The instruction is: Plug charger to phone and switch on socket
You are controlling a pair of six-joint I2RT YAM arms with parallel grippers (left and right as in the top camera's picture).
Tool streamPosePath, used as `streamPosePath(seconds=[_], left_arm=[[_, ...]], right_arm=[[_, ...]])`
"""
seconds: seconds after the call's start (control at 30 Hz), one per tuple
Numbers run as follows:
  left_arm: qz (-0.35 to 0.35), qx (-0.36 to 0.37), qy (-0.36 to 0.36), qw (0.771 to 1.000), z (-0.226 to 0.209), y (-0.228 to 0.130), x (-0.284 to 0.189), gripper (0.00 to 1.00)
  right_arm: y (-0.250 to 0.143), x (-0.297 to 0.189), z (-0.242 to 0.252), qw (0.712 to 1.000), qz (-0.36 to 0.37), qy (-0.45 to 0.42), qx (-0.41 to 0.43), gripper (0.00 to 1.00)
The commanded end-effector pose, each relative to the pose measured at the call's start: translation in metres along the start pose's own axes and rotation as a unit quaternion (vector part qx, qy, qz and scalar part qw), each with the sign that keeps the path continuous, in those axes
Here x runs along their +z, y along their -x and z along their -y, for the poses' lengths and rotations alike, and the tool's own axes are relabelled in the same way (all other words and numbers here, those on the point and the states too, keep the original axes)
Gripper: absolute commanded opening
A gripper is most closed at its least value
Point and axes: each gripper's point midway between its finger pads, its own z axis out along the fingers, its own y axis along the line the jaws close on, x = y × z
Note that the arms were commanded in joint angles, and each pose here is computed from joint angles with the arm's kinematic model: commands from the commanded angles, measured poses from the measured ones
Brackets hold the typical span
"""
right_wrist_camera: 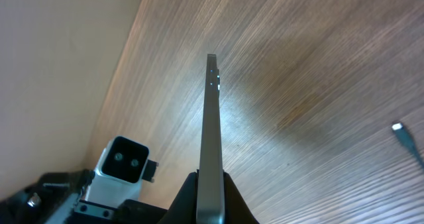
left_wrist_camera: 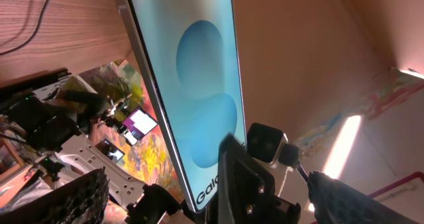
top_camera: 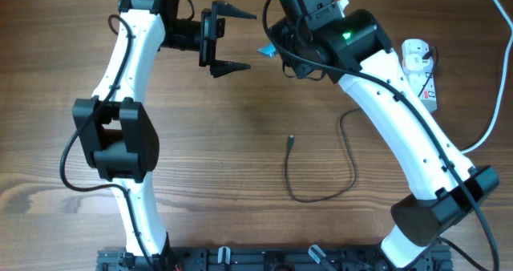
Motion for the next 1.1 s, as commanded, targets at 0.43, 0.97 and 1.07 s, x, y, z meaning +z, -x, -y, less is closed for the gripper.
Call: streamPosePath(seconds=[0.43, 0.97, 1.07], left_arm=[[-0.007, 0.021, -0.010, 1.000, 0.010, -0.017, -0.002, 0.80], [0.044, -0.026, 0.057, 0.997, -0.009, 0.000, 0.020, 0.75], [0.048, -0.054, 0.053, 0.996, -0.007, 0.002, 0.020, 0.70]], right_arm=[[-0.005, -0.009, -0.010, 0.993, -0.018, 0.020, 0.113, 0.04], [-0.005, -0.005, -0.004, 0.985, 0.013, 0.007, 0.173, 0.04], [-0.006, -0.005, -0.006, 0.982, 0.012, 0.011, 0.186, 0.04]])
